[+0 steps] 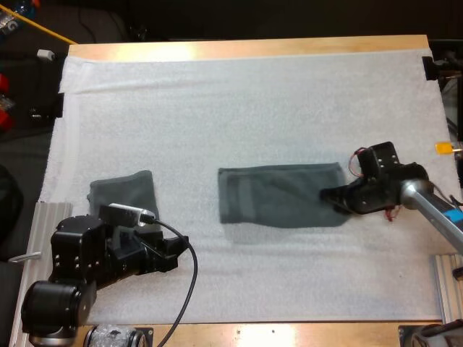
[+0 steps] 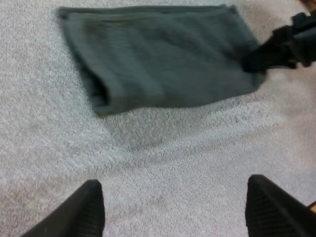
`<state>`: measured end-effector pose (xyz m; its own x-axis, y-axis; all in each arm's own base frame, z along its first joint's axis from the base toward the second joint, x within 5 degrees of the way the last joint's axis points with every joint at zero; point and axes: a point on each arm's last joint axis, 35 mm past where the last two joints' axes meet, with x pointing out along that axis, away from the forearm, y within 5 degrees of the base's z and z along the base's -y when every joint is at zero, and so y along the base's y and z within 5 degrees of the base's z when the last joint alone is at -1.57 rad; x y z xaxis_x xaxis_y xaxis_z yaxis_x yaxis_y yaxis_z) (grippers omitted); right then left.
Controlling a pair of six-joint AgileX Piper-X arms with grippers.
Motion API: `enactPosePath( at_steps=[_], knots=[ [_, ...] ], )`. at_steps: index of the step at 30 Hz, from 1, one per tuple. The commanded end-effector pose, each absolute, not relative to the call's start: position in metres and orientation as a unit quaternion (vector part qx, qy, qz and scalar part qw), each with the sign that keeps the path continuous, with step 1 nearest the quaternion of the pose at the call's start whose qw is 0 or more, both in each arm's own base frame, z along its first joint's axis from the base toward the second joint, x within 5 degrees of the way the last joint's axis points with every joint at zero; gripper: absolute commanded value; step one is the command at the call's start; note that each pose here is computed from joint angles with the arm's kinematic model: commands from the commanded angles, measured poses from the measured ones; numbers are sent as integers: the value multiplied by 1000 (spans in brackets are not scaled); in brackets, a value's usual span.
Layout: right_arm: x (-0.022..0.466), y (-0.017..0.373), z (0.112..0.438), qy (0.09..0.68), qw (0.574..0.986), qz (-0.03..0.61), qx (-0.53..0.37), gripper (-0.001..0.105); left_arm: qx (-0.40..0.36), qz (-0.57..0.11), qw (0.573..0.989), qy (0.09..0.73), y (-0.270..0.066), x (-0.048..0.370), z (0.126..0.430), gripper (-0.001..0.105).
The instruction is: Pick towel from pile, fold and stack
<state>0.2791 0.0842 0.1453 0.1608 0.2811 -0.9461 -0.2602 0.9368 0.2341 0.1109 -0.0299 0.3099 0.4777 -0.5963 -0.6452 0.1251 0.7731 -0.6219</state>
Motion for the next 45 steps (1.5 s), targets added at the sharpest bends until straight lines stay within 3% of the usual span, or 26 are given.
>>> enactPosePath(
  at_steps=[1, 11, 15, 19, 24, 32, 41, 42, 45],
  knots=[
    [273, 79, 153, 626, 762, 163, -29, 0, -251, -220, 822, 462, -31, 112, 311, 59],
    [241, 56, 209, 598, 759, 83, -243, 0, -253, -215, 814, 477, -31, 119, 307, 59],
    [235, 52, 228, 575, 768, 68, -273, 0, -253, -215, 814, 477, -31, 119, 307, 59],
    [233, 58, 246, 557, 786, 93, -250, 0, -254, -218, 813, 477, -32, 119, 307, 59],
    [231, 87, 250, 551, 803, 172, -148, 0, -254, -218, 813, 477, -32, 119, 307, 59],
    [234, 154, 218, 556, 791, 236, -99, 0, -259, -229, 807, 478, -32, 119, 307, 59],
    [250, 178, 181, 581, 776, 244, -20, 0, -262, -234, 805, 478, -33, 119, 307, 59],
    [251, 179, 180, 582, 774, 247, -18, 1, -262, -234, 805, 478, -33, 119, 307, 59],
    [253, 181, 175, 588, 771, 243, -3, 20, -262, -234, 805, 478, -33, 119, 307, 59]
  ],
)
